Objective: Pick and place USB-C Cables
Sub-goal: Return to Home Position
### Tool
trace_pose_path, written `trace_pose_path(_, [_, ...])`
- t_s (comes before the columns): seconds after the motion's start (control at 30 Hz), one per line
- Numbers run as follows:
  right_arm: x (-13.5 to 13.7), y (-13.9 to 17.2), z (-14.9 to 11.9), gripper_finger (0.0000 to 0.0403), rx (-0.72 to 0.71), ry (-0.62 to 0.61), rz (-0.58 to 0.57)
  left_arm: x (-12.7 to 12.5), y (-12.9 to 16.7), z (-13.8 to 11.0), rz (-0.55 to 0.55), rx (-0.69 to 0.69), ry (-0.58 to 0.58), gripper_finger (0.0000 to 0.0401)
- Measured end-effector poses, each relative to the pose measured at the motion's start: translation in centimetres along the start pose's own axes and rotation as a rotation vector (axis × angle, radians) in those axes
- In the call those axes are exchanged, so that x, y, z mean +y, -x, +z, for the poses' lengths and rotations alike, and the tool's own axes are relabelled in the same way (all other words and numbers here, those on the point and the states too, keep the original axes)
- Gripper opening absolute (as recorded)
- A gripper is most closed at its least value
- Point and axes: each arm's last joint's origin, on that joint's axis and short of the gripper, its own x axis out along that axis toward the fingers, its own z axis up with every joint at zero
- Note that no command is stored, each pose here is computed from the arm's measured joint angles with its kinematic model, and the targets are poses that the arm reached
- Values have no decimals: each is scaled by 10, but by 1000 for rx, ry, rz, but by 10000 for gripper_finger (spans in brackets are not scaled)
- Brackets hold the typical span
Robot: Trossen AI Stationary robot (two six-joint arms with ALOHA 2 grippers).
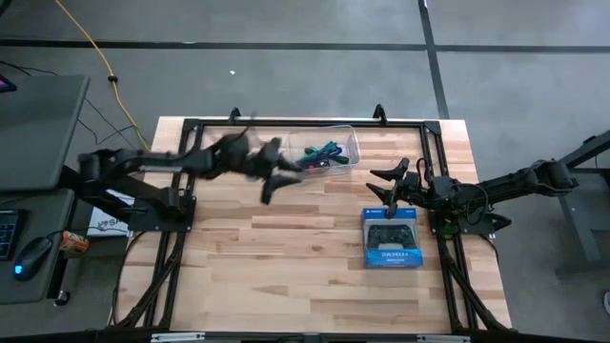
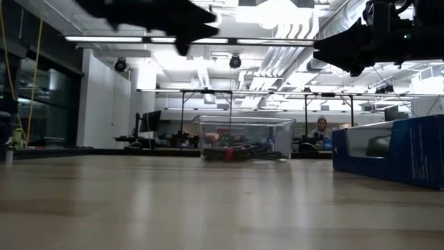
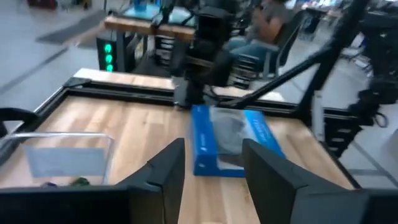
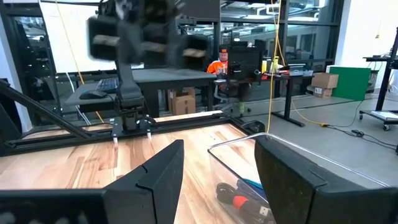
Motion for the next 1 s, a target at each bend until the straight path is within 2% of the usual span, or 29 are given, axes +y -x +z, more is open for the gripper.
trace_pose_path(0.2, [0,0,1,190,-6,-4,2,-22,54,-50,0,-148,-36,136])
trace_pose_path(0.4, [0,0,2,190,-16,-9,2,-34,92,-80,-15,-253,-25,136])
trace_pose_path(0.57, [0,0,2,190,-16,-9,3,-38,111,-87,53,-317,-29,135])
trace_pose_path(0.67, [0,0,2,190,-19,-10,4,-44,118,-84,28,-345,-37,135])
trace_pose_path(0.8, [1,0,3,190,-27,-22,23,-57,120,-89,-39,-289,-39,133])
trace_pose_path(0.9, [1,0,3,190,-28,-33,41,-67,121,-93,-24,-262,-33,119])
trace_pose_path(1.0, [1,0,3,190,-28,-32,44,-76,127,-96,23,-256,-69,87])
